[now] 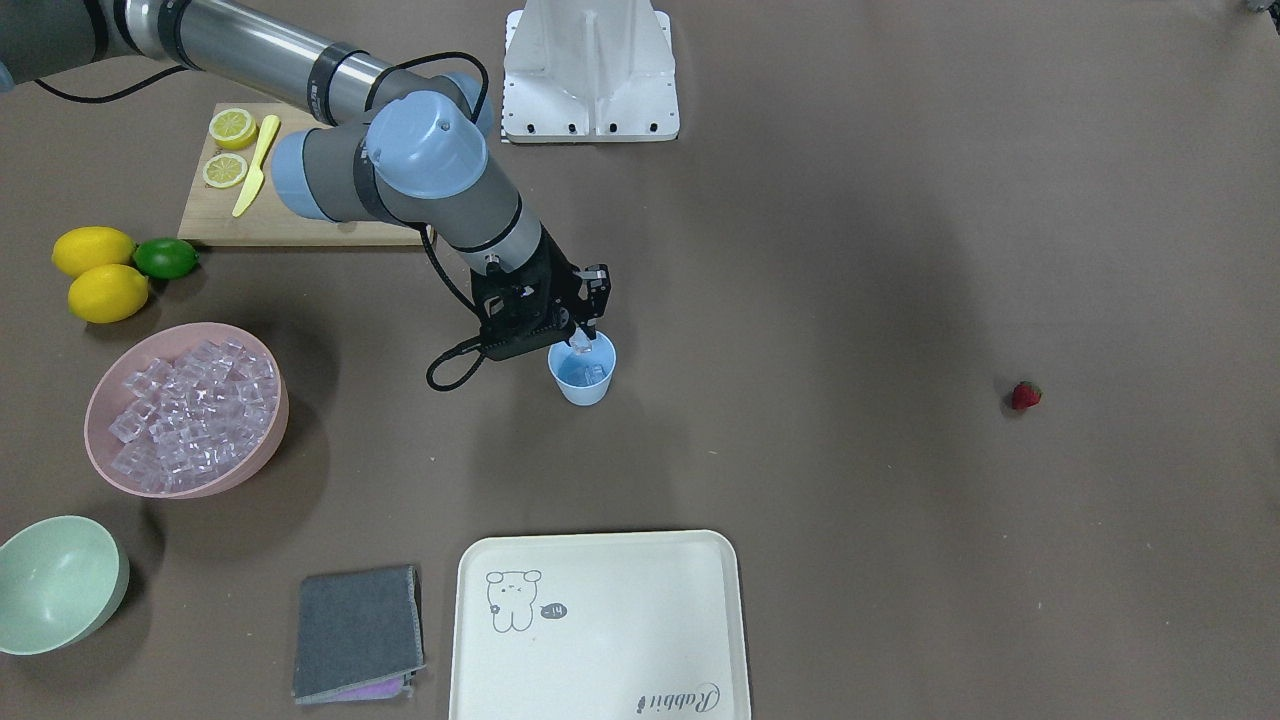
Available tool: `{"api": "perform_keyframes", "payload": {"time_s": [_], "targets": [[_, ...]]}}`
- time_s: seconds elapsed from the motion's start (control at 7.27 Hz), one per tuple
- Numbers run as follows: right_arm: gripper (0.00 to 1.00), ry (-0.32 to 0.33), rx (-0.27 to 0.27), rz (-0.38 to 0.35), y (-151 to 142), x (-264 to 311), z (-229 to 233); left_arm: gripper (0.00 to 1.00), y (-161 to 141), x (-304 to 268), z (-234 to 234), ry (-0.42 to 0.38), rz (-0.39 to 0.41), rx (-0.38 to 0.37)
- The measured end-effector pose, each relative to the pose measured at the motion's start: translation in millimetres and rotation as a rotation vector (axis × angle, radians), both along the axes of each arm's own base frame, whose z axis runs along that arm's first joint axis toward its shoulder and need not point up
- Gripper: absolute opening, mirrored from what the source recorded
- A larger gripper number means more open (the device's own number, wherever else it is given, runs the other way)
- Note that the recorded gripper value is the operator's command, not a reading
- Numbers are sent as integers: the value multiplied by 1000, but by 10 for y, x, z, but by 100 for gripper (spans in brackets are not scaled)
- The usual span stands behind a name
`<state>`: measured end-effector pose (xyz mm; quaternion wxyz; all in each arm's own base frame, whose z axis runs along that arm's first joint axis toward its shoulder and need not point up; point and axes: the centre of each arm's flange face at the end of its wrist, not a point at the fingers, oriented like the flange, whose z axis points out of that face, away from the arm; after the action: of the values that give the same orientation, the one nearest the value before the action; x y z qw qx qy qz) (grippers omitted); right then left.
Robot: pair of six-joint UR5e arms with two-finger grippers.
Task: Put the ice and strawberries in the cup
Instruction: 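Open the right gripper to drop the ice cube into the cup, then withdraw the right gripper past the ice bowl while the left gripper approaches the strawberry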
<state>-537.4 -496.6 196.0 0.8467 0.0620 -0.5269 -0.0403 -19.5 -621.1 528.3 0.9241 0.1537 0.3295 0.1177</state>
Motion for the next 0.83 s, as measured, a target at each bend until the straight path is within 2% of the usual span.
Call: {"api": "perform_keyframes", "payload": {"time_s": [0.55,0.83], "targets": [[100,1,10,34,-139,113,-41,98,-30,4,-56,3,0,9],[100,-3,7,43,-215,216,-44,98,-37,11,-221,10,6,46]]}}
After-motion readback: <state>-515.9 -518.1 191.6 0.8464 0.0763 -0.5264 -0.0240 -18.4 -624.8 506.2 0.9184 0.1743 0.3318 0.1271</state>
